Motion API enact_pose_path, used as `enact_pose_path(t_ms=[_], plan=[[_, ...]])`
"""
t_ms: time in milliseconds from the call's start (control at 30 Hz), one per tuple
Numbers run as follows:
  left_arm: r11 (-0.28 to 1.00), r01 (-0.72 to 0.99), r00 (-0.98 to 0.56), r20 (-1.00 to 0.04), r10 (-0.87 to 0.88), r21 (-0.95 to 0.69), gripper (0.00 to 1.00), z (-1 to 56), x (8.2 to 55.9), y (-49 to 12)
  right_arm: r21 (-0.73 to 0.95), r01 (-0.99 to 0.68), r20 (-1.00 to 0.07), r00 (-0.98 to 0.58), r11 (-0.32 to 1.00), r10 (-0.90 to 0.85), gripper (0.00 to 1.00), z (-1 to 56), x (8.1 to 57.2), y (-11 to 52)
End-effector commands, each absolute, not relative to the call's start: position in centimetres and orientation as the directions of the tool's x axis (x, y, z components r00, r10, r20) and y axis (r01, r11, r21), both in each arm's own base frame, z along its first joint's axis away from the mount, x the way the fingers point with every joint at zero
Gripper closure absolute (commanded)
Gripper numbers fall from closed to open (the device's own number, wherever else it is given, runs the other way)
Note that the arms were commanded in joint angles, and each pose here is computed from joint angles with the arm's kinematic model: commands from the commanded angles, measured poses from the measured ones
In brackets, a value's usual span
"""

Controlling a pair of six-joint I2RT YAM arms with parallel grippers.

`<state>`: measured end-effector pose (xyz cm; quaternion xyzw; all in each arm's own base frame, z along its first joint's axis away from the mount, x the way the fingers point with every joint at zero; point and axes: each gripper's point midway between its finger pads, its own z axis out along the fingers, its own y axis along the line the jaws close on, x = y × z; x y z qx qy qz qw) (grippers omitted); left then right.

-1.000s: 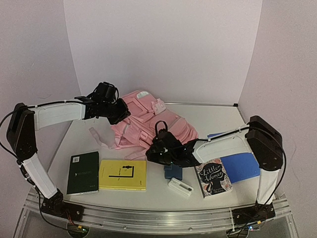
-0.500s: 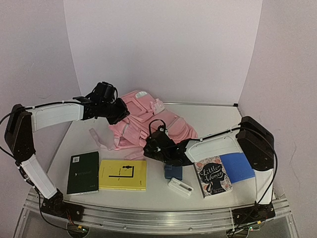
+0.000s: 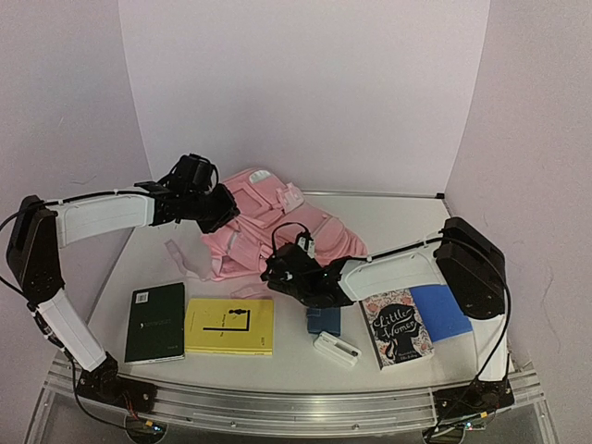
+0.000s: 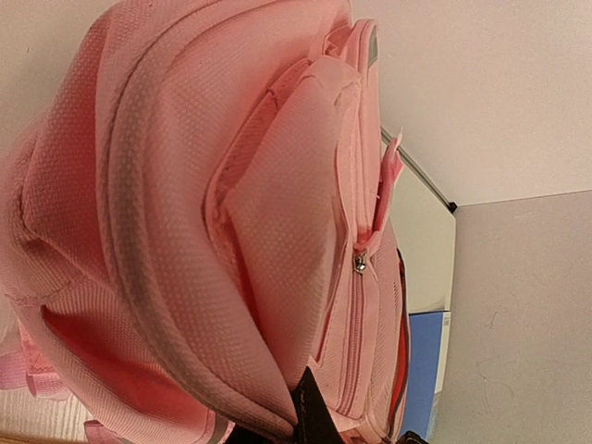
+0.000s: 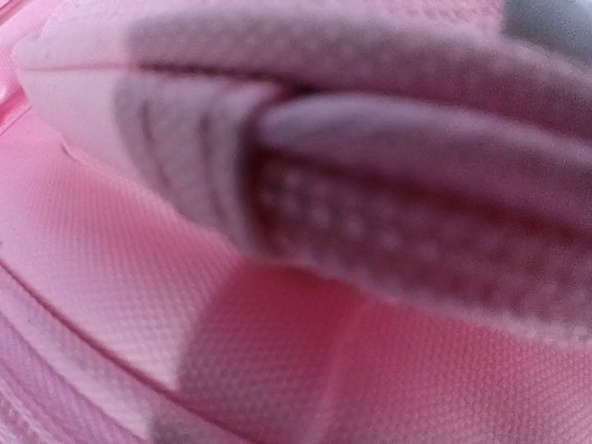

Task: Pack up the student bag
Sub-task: Unzip the student bag at the center of the board.

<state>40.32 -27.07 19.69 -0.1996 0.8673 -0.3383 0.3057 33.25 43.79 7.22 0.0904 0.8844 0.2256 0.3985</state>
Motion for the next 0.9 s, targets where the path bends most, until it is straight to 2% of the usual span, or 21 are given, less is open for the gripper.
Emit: enact_pose_path(t_ms=[0,667,867], plan=[[0.661,-0.037,-0.649,-0.485,-0.586,-0.75,1.0,26.1,40.9,-26.1,0.488,0.009,-0.675,-0.63,0.873,0.384,1.0,9.0,33.7,42.5],[0.679,-0.043,-0.602,-0.523,-0.603,-0.733,1.0,27.6,41.8,-23.0,0.48,0.056,-0.62,-0.684,0.876,0.384,1.0,7.8,30.0,36.3],[0.711,-0.045,-0.598,-0.551,-0.582,-0.702,1.0,27.6,42.7,-21.8,0.498,0.041,-0.577,-0.73,0.866,0.366,1.0,6.8,28.7,36.3]])
